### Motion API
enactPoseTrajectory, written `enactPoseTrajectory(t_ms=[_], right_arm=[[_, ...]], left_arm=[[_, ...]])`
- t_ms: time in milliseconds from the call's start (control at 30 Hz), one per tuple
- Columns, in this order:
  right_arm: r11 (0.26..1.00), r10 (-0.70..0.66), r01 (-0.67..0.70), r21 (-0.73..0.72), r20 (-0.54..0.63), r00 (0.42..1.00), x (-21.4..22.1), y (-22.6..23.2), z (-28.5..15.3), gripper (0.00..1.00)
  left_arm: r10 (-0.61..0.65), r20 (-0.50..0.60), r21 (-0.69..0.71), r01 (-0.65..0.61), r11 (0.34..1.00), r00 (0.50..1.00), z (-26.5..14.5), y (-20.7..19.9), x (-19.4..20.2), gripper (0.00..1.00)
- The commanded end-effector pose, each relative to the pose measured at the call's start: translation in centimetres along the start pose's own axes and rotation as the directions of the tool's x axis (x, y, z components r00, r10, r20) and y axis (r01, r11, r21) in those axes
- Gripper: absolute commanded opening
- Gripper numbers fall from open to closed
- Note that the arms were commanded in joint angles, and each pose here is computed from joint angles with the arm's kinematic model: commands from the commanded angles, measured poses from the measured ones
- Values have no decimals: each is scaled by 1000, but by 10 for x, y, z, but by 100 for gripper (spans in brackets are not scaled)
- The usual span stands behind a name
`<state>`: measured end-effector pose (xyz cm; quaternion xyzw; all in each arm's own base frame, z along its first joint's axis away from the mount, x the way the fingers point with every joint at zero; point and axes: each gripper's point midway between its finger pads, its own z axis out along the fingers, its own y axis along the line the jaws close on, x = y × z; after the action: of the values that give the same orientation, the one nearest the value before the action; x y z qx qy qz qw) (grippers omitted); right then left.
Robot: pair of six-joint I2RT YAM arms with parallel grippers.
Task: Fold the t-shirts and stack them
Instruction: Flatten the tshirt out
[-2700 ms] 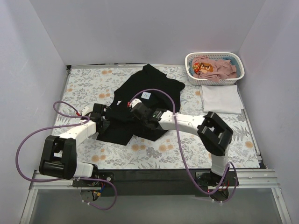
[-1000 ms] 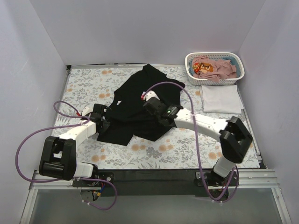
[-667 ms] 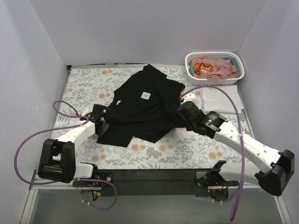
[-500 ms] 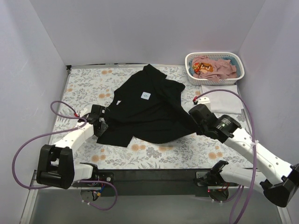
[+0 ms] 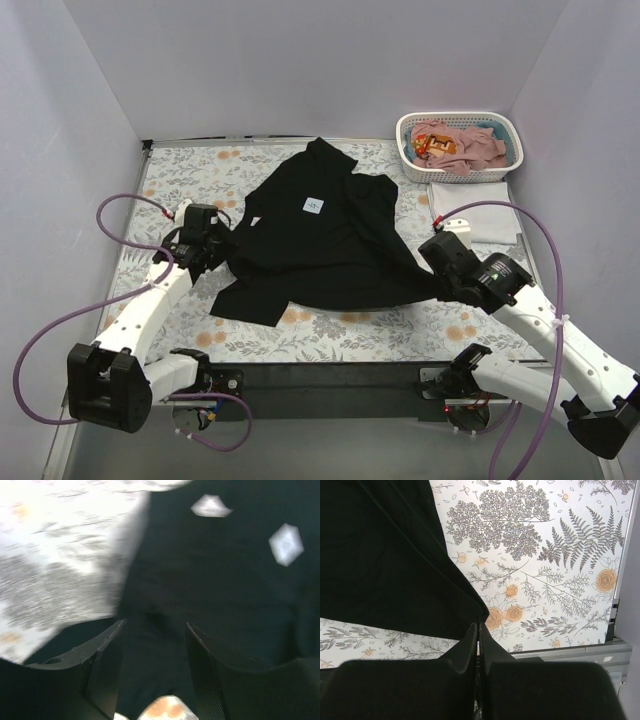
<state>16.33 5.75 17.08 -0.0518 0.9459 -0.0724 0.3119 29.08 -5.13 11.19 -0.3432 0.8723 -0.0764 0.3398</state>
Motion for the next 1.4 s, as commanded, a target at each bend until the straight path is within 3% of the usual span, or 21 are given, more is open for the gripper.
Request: enactPoseTrajectory(t_ms=[0, 167, 367, 467, 567, 733, 1067, 1233, 1267, 1300, 1367], right_arm=[[1000, 4, -4, 7, -3, 1000, 0, 0, 2, 1], [1000, 11, -11, -14, 10, 1000, -1, 4, 4, 1], [999, 29, -28, -41, 23, 999, -2, 8, 3, 1], [997, 41, -40, -61, 30, 999, -3, 11, 2, 1], [996, 48, -45, -82, 36, 998, -5, 16, 3, 1], [993, 50, -48, -103, 21, 999, 0, 24, 11, 1], [996, 13, -14, -86, -21, 1000, 10, 41, 49, 1], [990, -75, 47, -131, -225, 972, 48, 54, 71, 1], [982, -104, 60, -179, -250, 963, 52, 62, 69, 2], [974, -109, 56, -221, -239, 965, 46, 70, 65, 11], [955, -132, 87, -282, -144, 981, 7, 84, 53, 39]], left_arm=[[107, -32, 308, -92, 947, 994, -29, -75, 1, 49], [197, -165, 321, -136, 937, 966, -3, -105, 47, 45], [150, -163, 142, -127, 982, 975, 64, -88, 60, 33], [146, -212, 58, -136, 989, 966, 89, -78, 71, 29], [59, -291, -35, -72, 997, 955, 109, -58, 78, 26], [-47, -305, -151, 1, 988, 951, 132, -19, 56, 24], [-157, -210, -267, 98, 959, 965, 161, 20, -9, 24], [-173, -202, -262, 117, 958, 964, 159, 22, -25, 26], [-165, -195, -249, 114, 962, 967, 152, 22, -26, 28], [-138, -180, -226, 96, 969, 974, 142, 22, -29, 32], [-90, -145, -177, 64, 982, 985, 118, 23, -33, 44]])
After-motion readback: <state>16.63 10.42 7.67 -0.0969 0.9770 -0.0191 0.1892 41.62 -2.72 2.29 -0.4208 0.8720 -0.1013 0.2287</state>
